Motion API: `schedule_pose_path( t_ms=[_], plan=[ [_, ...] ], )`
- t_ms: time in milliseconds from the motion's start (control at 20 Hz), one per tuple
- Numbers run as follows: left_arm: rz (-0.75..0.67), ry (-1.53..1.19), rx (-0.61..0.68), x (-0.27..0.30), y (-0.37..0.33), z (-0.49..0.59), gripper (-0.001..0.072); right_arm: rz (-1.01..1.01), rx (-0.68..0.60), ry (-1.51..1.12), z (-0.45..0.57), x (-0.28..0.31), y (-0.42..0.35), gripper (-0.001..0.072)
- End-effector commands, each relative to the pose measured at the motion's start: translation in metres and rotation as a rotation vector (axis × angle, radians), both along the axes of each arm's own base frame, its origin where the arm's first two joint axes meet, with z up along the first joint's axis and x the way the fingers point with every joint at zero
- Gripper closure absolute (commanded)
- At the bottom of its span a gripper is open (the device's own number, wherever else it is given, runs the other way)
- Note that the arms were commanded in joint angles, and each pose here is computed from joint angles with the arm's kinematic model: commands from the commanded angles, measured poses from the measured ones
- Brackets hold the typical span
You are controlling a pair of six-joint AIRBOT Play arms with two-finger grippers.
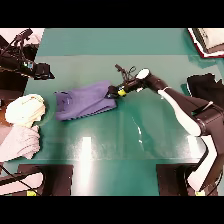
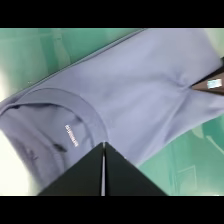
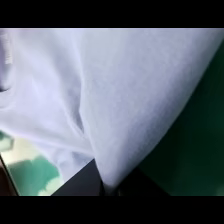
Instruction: Fold the shirts.
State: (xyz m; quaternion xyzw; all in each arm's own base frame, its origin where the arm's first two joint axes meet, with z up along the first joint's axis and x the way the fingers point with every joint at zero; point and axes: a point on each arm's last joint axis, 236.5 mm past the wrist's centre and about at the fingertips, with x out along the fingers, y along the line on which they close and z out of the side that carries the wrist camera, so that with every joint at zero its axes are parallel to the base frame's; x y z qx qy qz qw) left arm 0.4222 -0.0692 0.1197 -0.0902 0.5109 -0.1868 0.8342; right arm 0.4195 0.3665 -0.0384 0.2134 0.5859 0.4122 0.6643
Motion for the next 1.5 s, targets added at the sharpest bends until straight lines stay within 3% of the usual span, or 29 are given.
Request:
schedule_pose_path(
  t_ms=[0,250,700,1000,1450],
  plan=[
    [-0.012,0.011,-0.010,-0.003,-0.005,0.000,0.0680,0.023,-0.059,-0.052,0.030,0.007,-0.052,0.0696],
    [-0.085,-0.005,-0.019,-0.005,-0.045,-0.006,0.0680,-0.250,-0.137,-0.152,0.085,0.036,-0.199,0.0696],
    [-0.221,-0.114,-0.061,-0.010,-0.136,0.002,0.0680,-1.021,-0.246,-0.400,0.173,0.041,-0.494,0.0697],
    [-0.236,-0.114,-0.084,-0.016,-0.155,0.004,0.0680,-1.113,-0.279,-0.485,0.205,0.060,-0.563,0.0697],
    [-0.235,-0.117,-0.084,-0.015,-0.154,0.005,0.0680,-0.993,-0.372,-0.714,0.305,0.061,-0.563,0.0698]
  ],
)
